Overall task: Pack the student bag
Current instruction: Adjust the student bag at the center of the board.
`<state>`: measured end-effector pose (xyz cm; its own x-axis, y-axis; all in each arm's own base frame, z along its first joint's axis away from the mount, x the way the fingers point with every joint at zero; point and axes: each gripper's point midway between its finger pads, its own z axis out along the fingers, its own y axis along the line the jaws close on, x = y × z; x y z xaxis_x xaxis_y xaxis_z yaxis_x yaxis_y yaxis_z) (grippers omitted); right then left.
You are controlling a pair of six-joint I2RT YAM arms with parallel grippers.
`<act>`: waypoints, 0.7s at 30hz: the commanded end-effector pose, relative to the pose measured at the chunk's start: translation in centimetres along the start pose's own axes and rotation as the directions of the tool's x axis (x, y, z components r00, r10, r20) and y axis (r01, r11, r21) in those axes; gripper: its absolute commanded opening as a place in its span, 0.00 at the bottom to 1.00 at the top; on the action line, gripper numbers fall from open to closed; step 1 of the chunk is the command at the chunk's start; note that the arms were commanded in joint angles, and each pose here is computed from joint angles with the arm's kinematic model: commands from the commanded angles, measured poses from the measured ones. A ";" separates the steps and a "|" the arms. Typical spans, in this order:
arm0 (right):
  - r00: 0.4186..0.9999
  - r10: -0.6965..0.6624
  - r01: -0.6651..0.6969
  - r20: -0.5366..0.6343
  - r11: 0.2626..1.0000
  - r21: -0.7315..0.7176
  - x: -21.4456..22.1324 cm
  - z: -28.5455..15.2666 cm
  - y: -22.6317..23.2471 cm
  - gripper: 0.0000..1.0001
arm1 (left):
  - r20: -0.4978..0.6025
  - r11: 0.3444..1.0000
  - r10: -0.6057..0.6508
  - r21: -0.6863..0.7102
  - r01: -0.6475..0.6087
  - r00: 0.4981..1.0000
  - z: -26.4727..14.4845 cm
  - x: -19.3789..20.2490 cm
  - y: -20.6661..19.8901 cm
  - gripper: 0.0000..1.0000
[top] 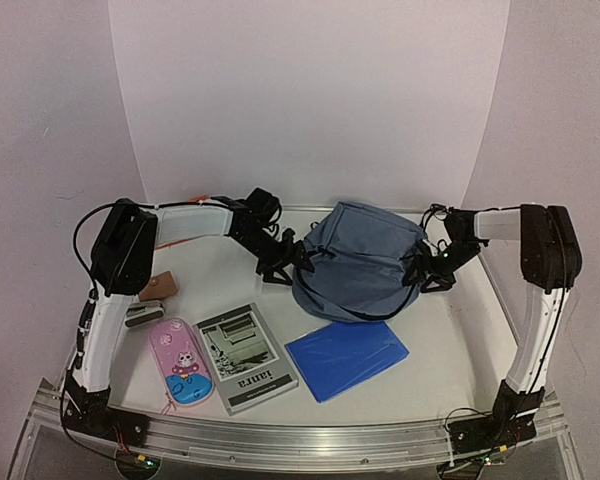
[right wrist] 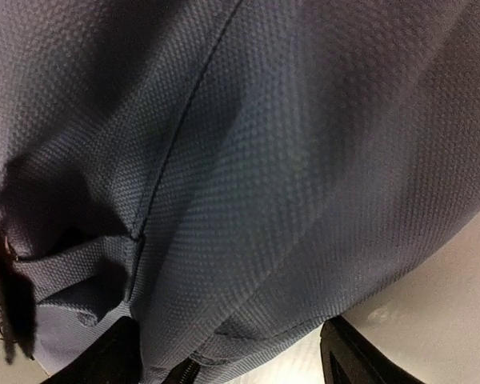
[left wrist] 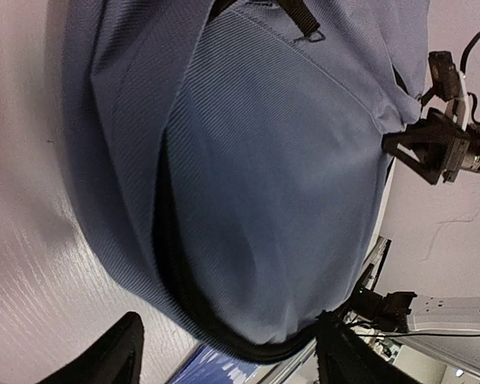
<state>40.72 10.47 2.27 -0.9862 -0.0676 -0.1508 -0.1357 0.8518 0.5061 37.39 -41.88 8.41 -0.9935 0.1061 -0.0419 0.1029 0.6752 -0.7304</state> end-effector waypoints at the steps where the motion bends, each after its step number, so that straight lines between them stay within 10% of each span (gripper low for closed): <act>1: 0.986 0.026 -0.030 -0.164 0.999 -0.025 6.0 2.4 1.9 0.70 | 0.006 0.997 0.047 0.064 -0.047 0.999 -0.1 -0.7 -2.1 0.63; 10: 0.990 -0.109 0.113 -0.094 0.993 0.036 6.1 -2.6 3.4 0.73 | -0.103 0.990 0.143 0.001 -0.144 0.984 -1.6 4.5 -2.9 0.35; 21: 0.917 -0.385 0.355 0.105 0.906 0.230 -2.6 -12.0 4.8 0.95 | 0.001 0.991 0.135 0.022 -0.135 0.991 -7.1 1.2 -3.2 0.69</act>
<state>40.11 8.22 10.80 -0.9090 -0.2753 -0.3129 -0.3593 0.8982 0.2534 32.08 -40.74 11.20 -0.9586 0.2823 -0.0363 0.2236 0.6681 -0.7097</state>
